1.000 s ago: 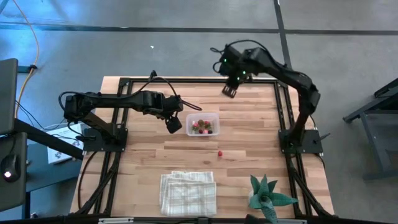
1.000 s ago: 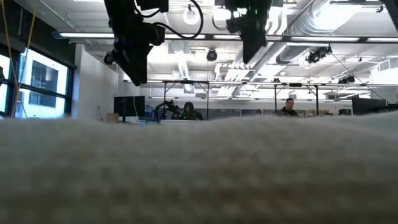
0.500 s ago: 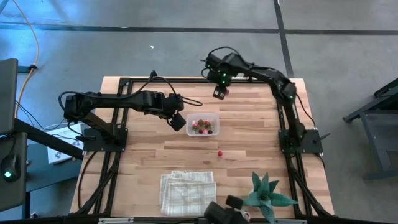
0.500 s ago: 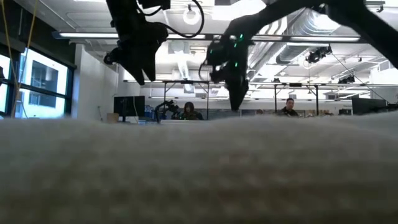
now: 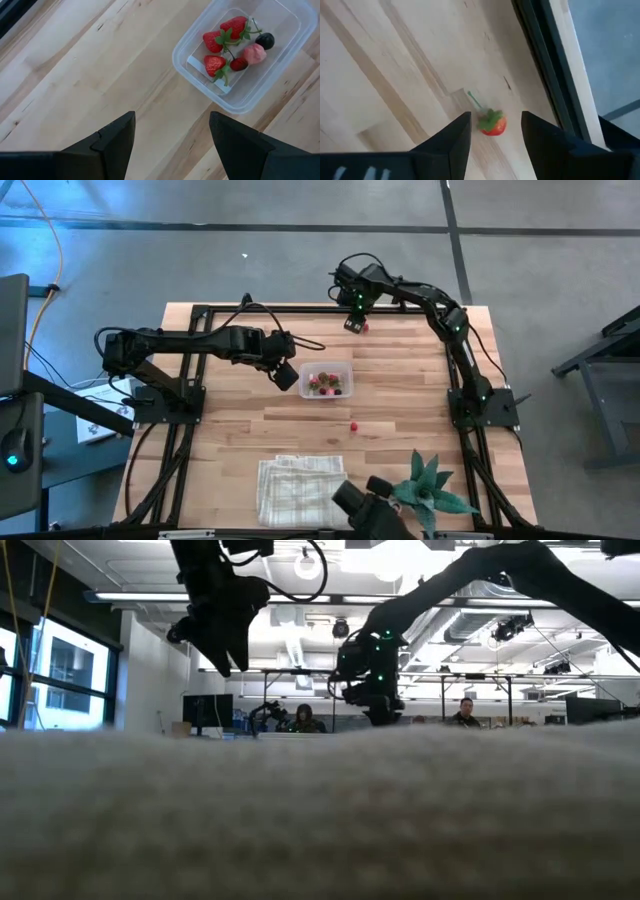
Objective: Pick and placing Produce into tupperware
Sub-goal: Put the red peach into the transparent bin
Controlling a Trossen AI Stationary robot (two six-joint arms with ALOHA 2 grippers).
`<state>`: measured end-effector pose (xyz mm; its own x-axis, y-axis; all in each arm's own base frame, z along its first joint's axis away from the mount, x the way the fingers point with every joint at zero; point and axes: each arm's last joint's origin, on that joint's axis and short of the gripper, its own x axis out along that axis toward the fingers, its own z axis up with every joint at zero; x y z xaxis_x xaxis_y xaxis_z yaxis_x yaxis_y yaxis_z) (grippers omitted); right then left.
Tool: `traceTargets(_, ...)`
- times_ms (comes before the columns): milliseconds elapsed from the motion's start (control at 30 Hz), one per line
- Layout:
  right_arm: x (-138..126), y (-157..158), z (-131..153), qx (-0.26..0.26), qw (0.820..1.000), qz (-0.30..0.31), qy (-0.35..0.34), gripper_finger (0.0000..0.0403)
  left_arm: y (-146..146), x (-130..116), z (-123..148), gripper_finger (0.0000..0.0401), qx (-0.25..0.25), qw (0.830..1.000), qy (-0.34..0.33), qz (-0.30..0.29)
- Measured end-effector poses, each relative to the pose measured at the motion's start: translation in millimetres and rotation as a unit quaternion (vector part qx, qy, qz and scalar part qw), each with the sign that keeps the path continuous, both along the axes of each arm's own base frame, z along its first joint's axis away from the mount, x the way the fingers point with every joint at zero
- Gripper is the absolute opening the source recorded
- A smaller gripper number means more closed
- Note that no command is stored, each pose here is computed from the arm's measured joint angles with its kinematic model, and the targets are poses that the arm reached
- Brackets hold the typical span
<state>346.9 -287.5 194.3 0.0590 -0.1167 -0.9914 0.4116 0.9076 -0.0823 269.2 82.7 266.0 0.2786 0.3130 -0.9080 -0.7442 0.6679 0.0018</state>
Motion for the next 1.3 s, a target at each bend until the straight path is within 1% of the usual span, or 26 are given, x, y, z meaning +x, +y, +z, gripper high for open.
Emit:
traceTargets(200,2.1,1.4,-2.2,0.006,1.000,0.016,-0.002,0.0166,0.0,0.1,0.0,0.0244,0.000,1.000,0.000,0.000)
traceTargets(333,2.7,1.3,-4.4,0.008,1.000,0.015,-0.002,0.0166,0.0,0.1,0.0,0.0244,0.000,1.000,-0.001,0.001)
traceTargets(567,4.0,-1.8,-25.9,0.027,0.999,0.011,0.020,0.0165,0.1,0.2,0.1,0.0244,-0.001,1.000,-0.002,0.004)
traceTargets(700,5.1,-3.1,-33.9,0.028,0.999,0.012,0.028,0.0165,0.1,0.2,0.1,0.0244,-0.001,1.000,-0.003,0.004)
traceTargets(900,3.1,-9.2,-34.2,0.019,1.000,0.008,0.020,0.0165,0.1,0.2,0.1,0.0244,0.000,1.000,-0.003,0.004)
traceTargets(1033,0.5,-14.3,-36.6,0.028,1.000,0.000,0.009,0.0165,0.2,0.2,0.1,0.0244,0.000,1.000,-0.003,0.004)
traceTargets(1300,0.8,-17.0,-49.5,0.047,0.999,-0.012,0.009,0.0165,0.2,0.2,0.1,0.0244,0.000,1.000,-0.002,0.004)
